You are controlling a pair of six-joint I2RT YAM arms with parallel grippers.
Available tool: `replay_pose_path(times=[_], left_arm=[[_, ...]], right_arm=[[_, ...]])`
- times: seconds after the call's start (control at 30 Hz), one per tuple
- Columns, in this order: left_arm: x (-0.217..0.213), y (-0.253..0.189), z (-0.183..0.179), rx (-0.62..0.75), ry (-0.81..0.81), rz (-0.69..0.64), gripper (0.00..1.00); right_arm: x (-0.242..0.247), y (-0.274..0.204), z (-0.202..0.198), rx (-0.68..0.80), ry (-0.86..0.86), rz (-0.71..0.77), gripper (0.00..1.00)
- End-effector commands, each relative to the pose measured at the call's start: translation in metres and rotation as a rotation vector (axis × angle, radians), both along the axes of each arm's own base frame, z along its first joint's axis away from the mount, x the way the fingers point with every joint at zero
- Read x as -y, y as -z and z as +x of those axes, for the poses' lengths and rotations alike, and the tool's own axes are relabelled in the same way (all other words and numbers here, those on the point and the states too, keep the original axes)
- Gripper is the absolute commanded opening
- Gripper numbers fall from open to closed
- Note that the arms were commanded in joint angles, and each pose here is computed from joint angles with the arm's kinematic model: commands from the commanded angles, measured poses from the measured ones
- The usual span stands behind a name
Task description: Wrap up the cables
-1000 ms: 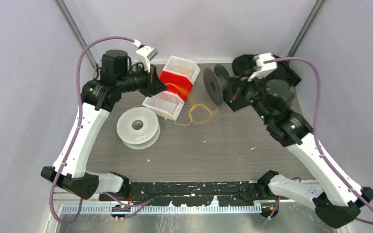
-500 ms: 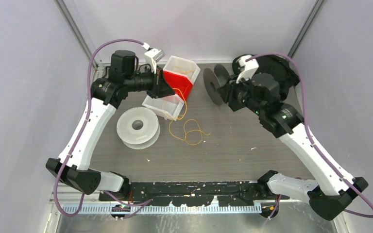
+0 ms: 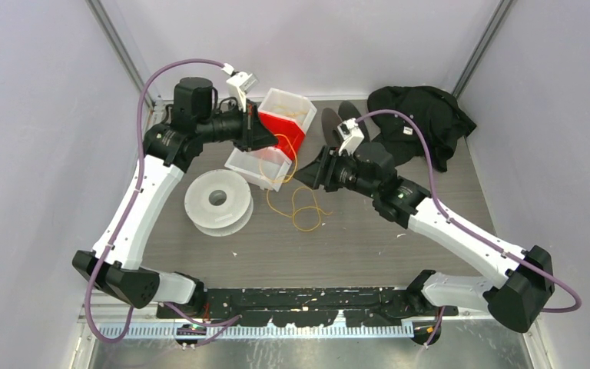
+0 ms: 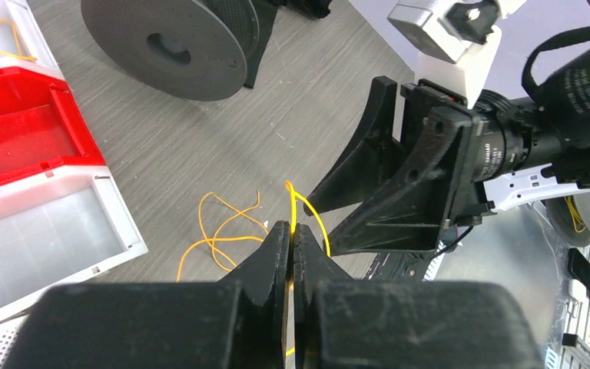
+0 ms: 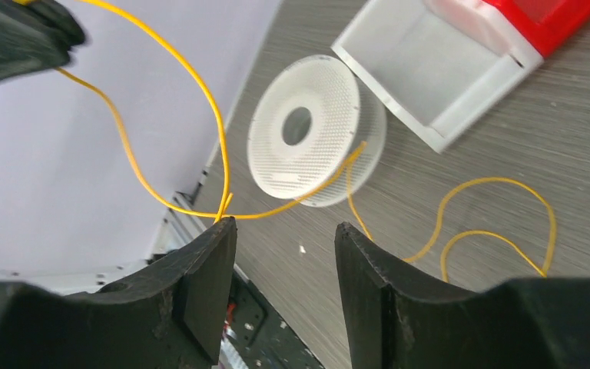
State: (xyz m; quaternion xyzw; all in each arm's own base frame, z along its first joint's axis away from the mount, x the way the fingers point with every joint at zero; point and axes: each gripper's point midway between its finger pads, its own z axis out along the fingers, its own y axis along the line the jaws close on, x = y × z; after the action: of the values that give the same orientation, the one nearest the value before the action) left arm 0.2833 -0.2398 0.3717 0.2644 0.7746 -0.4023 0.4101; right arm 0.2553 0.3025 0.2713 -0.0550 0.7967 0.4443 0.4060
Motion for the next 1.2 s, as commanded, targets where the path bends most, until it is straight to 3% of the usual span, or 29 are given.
replay_pose_path(times=[0.0,0.3,0.63,0.77,0.9,0.97,1.17], left_arm=[[0.002,-0.018,0.002,0.057,-0.013,-0.041,0.00],[0.002,-0.019,0.003,0.060,-0.016,-0.044,0.00],[0.003,-0.021,0.000,0.055,-0.004,-0.053,0.01],[0.004,-0.020,-0.001,0.049,0.005,-0.055,0.01],[0.005,-0.019,-0.002,0.046,0.013,-0.052,0.01],[0.005,-0.016,-0.002,0.041,0.016,-0.047,0.01],[0.007,-0.003,0.005,0.009,0.007,-0.029,0.00]], right_arm=[[-0.014,-0.056,0.001,0.065,0.012,0.212,0.56],[0.001,-0.059,0.004,0.085,0.086,0.197,0.59],[-0.025,-0.052,0.006,0.039,0.002,0.233,0.59],[-0.026,-0.049,0.012,0.050,0.016,0.202,0.47],[-0.017,-0.051,0.016,0.078,0.055,0.177,0.24],[-0.010,-0.052,0.017,0.099,0.079,0.148,0.04],[0.028,-0.046,0.015,0.141,0.170,-0.038,0.00]])
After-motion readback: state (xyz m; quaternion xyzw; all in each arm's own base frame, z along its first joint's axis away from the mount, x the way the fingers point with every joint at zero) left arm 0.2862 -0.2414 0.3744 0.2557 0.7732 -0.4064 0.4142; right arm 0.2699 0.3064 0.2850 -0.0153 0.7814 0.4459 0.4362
